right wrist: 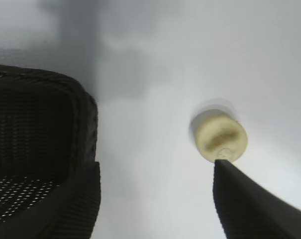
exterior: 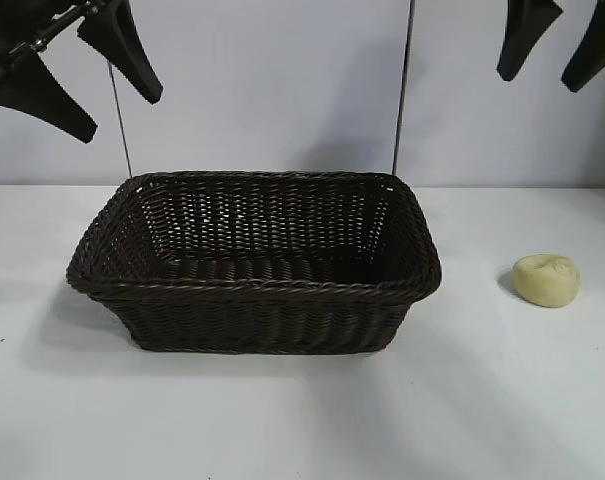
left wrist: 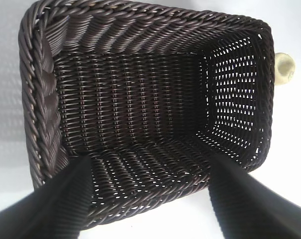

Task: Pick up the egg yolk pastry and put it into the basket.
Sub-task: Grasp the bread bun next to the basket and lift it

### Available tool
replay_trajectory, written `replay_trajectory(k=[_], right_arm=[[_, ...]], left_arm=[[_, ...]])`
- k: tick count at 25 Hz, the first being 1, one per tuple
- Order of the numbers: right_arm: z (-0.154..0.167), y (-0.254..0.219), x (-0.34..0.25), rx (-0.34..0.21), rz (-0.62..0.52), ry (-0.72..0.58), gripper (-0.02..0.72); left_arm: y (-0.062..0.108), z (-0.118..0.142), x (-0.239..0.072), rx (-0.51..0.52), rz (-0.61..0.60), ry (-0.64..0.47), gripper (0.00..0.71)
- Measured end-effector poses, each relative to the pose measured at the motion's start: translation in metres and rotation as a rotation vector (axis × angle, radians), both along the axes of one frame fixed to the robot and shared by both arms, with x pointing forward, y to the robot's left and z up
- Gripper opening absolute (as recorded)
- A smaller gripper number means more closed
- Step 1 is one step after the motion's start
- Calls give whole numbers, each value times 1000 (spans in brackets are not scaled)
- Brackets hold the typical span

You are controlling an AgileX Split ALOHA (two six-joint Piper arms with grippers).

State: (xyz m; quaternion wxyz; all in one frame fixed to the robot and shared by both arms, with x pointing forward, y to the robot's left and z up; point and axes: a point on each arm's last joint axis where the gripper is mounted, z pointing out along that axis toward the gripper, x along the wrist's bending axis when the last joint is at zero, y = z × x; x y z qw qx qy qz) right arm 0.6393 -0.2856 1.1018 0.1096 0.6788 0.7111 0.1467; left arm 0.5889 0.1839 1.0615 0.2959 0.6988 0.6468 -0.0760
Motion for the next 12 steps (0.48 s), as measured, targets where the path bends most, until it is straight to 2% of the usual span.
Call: replay_trajectory(k=[12], right_arm=[[-72, -4, 29, -28, -15, 169, 474]], left_arm=[[0, 0, 0, 0, 0, 0, 489]])
